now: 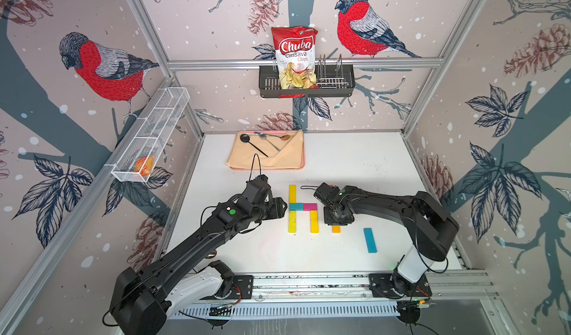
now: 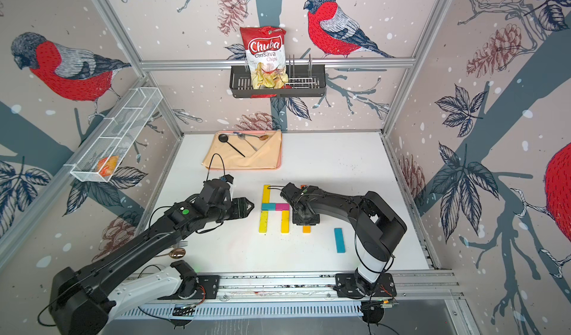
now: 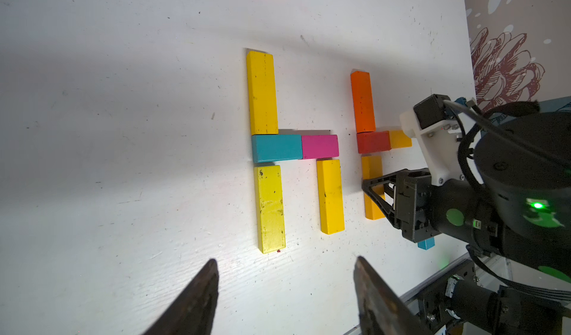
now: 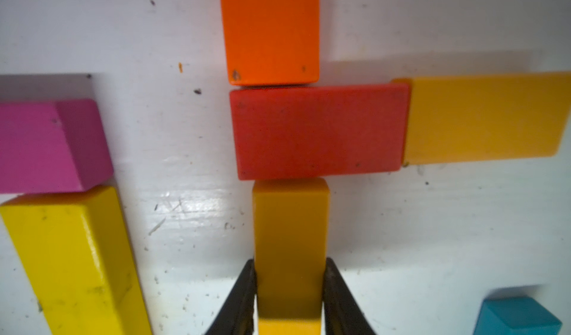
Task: Assemble the letter h with building blocks
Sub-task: Assemble the building block at the center of the board.
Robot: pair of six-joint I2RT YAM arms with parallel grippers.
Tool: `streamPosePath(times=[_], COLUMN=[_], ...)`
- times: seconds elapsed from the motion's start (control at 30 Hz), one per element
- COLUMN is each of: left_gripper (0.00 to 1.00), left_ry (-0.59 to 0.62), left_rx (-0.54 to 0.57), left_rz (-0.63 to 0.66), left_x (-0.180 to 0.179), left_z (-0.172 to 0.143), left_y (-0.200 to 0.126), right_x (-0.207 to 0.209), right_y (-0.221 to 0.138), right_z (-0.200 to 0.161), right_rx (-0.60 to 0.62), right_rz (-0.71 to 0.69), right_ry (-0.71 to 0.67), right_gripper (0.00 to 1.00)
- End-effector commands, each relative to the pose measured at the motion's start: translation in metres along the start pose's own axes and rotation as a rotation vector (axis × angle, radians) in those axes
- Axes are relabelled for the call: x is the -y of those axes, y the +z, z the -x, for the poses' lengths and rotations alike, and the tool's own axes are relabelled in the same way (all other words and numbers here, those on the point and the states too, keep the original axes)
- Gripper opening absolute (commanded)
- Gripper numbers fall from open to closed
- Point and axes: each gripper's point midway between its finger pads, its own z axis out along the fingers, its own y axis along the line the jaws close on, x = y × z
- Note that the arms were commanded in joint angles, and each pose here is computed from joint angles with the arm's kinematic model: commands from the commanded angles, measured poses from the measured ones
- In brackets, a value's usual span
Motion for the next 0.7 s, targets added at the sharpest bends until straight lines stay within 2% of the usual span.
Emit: streamPosePath(times=[0.0, 0.47, 0.57, 0.67], left_gripper=[0.68, 0.68, 0.68, 0.68], left_ry=[0.004, 0.01, 0.009, 0.009], left_rx=[0.008, 0.006, 0.008, 0.005], left_rz=[-0.01, -0.007, -0.01, -0.008], left_x=[0.0031, 0.0017, 0.0026, 0.0017], left_z=[0.0029, 0.0015, 0.0022, 0.0011], left_y=[-0.0014, -0.001, -0.0012, -0.0011], right_x=[-0.0037, -0.0098, -0.0065, -0.0059], right_y=[0.0, 0.0016, 0.0026, 0.0014], right_z=[-0.001, -0.0035, -0.0032, -0.0027], right_rx=[-0.005, -0.009, -0.012, -0.007], right_rz=[0.009, 0.02, 0.006, 0.004], right_ry=[-0.009, -0.01, -0.003, 0.0], right_gripper=[0.33, 0.31, 0.36, 0.52])
